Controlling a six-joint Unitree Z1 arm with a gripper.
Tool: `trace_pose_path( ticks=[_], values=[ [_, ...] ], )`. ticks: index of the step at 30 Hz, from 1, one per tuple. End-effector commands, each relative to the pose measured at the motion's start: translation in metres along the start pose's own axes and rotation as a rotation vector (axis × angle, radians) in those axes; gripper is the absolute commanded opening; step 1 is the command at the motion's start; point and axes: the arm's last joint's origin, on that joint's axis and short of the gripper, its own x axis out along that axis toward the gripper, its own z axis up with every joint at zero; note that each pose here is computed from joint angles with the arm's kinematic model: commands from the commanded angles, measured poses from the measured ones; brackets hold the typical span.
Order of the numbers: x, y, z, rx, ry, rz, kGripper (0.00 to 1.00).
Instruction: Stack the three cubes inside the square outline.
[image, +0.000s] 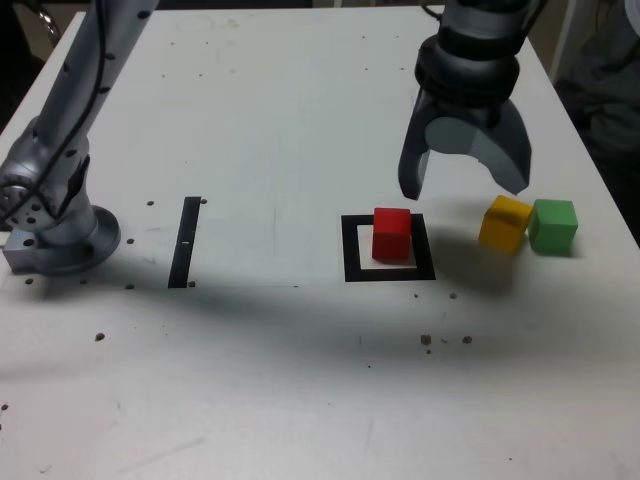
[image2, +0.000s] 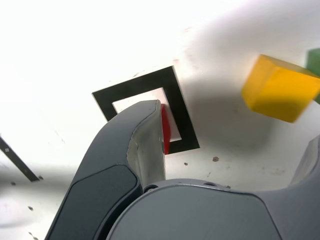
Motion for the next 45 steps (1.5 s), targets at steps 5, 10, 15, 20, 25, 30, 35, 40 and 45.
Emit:
trace_pose_path(
  ticks=[5, 10, 15, 20, 25, 30, 35, 40, 45],
  values=[
    [0.001, -0.001, 0.010, 0.144, -0.005, 0.007, 0.99],
    [0.001, -0.003, 0.020, 0.275, -0.013, 0.007, 0.99],
    [0.004, -0.004, 0.026, 0.327, -0.002, 0.004, 0.99],
    [0.011, -0.003, 0.031, 0.337, 0.010, -0.001, 0.99],
    [0.023, -0.002, 0.041, 0.344, 0.024, -0.008, 0.98],
    [0.037, -0.004, 0.048, 0.356, 0.046, -0.018, 0.97],
    [0.045, -0.009, 0.053, 0.371, 0.060, -0.026, 0.97],
    [0.051, -0.011, 0.056, 0.379, 0.072, -0.035, 0.96],
    [0.057, -0.012, 0.059, 0.385, 0.080, -0.043, 0.94]
  ],
)
